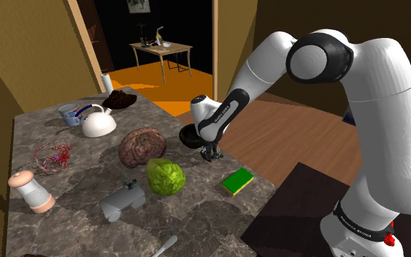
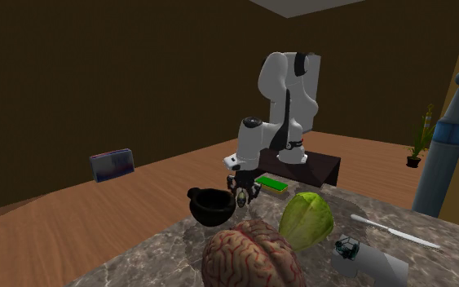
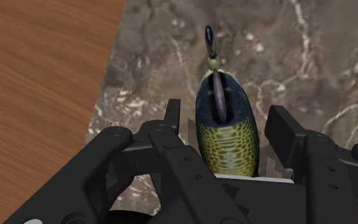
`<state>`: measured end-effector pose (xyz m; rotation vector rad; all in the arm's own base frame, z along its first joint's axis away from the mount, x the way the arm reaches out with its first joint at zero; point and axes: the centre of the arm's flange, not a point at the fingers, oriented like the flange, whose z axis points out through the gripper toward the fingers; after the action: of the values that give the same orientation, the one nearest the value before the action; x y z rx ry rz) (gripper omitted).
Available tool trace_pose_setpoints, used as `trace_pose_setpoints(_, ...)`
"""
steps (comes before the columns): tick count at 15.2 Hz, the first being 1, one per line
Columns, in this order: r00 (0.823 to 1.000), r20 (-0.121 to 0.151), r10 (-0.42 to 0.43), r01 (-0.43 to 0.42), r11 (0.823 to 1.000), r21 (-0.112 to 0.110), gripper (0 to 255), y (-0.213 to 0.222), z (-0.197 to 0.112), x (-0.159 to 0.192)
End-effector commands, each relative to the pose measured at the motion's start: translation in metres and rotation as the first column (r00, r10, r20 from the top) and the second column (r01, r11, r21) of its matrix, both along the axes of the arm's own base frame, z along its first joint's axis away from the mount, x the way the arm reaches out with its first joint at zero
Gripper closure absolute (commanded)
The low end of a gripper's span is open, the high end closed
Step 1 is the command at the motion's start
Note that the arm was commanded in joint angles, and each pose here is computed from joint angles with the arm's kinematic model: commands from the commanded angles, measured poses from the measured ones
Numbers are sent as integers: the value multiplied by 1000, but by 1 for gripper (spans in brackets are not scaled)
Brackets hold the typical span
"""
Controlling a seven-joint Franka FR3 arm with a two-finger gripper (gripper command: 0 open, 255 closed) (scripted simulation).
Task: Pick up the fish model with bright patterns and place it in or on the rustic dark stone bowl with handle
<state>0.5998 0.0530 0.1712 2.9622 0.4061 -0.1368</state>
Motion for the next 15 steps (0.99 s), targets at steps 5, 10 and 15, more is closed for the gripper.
trace_pose_setpoints(5,1000,0,0,0,1000,0,255,0,0,0)
trace_pose_setpoints(10,1000,0,0,0,1000,0,255,0,5,0)
trace_pose_setpoints(15,1000,0,0,0,1000,0,255,0,32,0)
